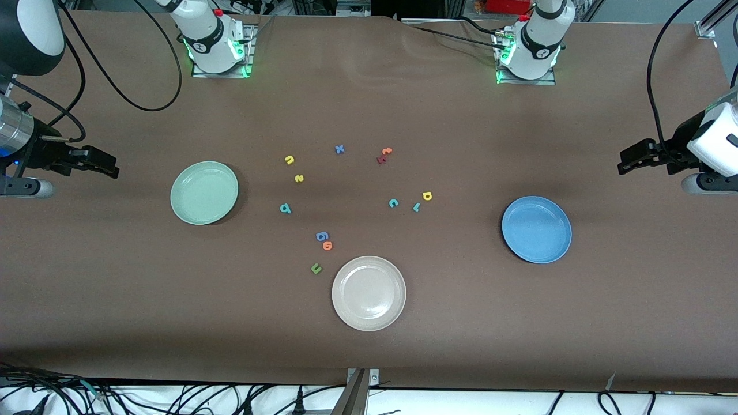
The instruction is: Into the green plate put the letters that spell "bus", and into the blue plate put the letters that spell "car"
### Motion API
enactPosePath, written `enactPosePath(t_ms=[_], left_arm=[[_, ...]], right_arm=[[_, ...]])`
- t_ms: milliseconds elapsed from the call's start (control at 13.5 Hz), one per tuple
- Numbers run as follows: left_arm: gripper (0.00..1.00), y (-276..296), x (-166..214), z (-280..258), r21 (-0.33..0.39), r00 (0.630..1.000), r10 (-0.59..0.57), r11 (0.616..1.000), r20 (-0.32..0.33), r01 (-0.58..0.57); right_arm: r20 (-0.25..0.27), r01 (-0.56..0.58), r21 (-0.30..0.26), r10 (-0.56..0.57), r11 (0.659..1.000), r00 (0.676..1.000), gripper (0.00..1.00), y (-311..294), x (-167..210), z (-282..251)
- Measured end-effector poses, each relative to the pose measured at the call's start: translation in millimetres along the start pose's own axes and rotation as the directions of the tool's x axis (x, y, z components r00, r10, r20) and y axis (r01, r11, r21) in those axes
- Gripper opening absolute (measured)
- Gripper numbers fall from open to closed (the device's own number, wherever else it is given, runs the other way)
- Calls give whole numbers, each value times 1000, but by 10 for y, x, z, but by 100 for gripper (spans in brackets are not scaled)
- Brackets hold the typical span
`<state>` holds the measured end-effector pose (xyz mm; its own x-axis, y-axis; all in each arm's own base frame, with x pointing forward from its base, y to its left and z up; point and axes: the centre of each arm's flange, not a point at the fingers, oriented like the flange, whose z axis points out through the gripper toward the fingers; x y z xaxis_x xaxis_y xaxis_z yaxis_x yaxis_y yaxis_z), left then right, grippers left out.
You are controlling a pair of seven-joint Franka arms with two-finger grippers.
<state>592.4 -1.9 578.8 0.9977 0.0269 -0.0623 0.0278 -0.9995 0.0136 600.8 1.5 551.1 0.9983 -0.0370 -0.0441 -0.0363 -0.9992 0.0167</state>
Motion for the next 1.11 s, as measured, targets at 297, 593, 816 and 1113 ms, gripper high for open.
enactPosePath(t_ms=[297,593,816,1113], left_arm=[[100,10,-1,1,0,1000,1,1000,1,-1],[100,87,-4,-7,1,1000,15,1000,-1,-15],[100,82,-3,-7,1,1000,14,1000,-1,-14],[100,89,-4,-7,1,1000,15,1000,-1,-15]], right_arm=[[1,0,0,0,1000,1000,100,0,1,2],[1,0,0,0,1000,1000,100,0,1,2],[1,0,0,0,1000,1000,100,0,1,2],[1,0,0,0,1000,1000,100,0,1,2]])
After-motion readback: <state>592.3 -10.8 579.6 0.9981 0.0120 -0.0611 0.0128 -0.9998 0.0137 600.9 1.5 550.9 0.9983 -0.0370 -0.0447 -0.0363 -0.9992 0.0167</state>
